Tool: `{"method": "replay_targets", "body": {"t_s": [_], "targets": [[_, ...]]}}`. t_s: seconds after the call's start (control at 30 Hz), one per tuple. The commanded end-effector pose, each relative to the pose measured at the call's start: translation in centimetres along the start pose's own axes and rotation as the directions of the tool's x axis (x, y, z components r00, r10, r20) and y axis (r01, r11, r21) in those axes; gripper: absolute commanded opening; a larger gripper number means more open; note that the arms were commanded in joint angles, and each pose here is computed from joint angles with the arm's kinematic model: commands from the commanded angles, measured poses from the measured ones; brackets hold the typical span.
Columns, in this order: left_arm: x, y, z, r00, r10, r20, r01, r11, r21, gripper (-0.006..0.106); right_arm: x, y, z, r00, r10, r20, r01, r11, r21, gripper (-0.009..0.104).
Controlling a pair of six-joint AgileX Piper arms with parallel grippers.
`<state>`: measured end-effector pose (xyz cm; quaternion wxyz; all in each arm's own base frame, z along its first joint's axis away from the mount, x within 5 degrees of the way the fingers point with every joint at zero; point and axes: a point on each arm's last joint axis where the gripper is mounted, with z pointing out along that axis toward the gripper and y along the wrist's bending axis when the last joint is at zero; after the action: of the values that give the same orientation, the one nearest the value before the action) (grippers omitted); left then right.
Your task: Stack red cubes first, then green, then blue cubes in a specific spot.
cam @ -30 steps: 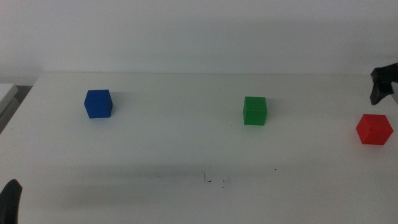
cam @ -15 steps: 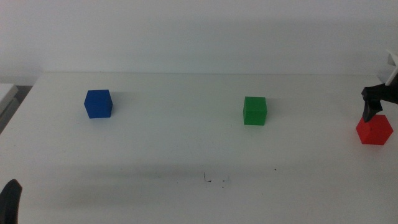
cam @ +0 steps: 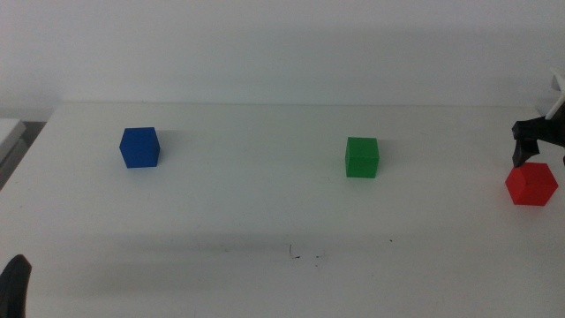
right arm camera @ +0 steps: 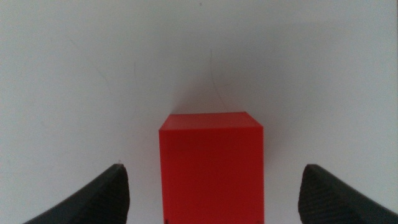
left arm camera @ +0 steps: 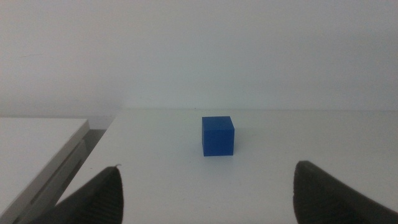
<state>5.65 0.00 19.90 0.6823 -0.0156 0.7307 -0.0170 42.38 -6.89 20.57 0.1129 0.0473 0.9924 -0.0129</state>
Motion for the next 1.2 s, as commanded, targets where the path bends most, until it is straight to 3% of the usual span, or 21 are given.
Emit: {"method": "replay_targets", "body": {"t_s": [0.0,0.23,0.37,0.47,0.5,0.53,0.67,0.83,1.03,1.17], "targets": [[-0.1,0.0,0.0,1.0,-0.012,0.016,0.012,1.0,0.001,0.094,-0.2,-0.4,0.4,1.0,0.002,0.009,-0.002,1.0,0.003,0.079],[-0.1,0.0,0.0,1.0,-0.012,0.016,0.012,1.0,0.001,0.094,0.0,-0.4,2.9,0.999,0.002,-0.052,-0.002,1.0,-0.002,0.079],[-0.1,0.0,0.0,1.0,-0.012,0.016,0.012,1.0,0.001,0.094,0.1,-0.4,4.1,0.997,0.002,-0.077,-0.002,1.0,-0.004,0.067],[-0.1,0.0,0.0,1.0,-0.012,0.016,0.012,1.0,0.001,0.094,0.2,-0.4,4.3,0.997,0.002,-0.082,-0.003,1.0,-0.004,0.038],[-0.1,0.0,0.0,1.0,-0.012,0.016,0.012,1.0,0.001,0.094,0.2,-0.4,4.2,0.997,0.005,-0.08,-0.005,1.0,-0.004,0.023],[-0.1,0.0,0.0,1.0,-0.012,0.016,0.012,1.0,0.001,0.094,0.0,0.1,3.3,0.998,-0.005,-0.059,0.005,1.0,-0.005,-0.003],[-0.1,0.0,0.0,1.0,-0.012,0.016,0.012,1.0,0.001,0.094,-0.3,3.0,-0.9,0.999,-0.019,0.028,0.018,0.999,0.043,0.002],[-0.1,0.0,0.0,1.0,-0.012,0.016,0.012,1.0,0.001,0.094,1.5,11.1,-5.0,0.999,0.024,0.037,-0.024,0.999,0.021,0.002],[-0.1,0.0,0.0,1.0,-0.012,0.016,0.012,1.0,0.001,0.094,5.7,22.2,-5.6,0.997,-0.078,0.0,0.078,0.996,-0.029,0.008],[-0.1,0.0,0.0,1.0,-0.012,0.016,0.012,1.0,0.001,0.094,8.4,27.1,-5.3,0.987,-0.161,-0.001,0.16,0.985,-0.057,0.009]]}}
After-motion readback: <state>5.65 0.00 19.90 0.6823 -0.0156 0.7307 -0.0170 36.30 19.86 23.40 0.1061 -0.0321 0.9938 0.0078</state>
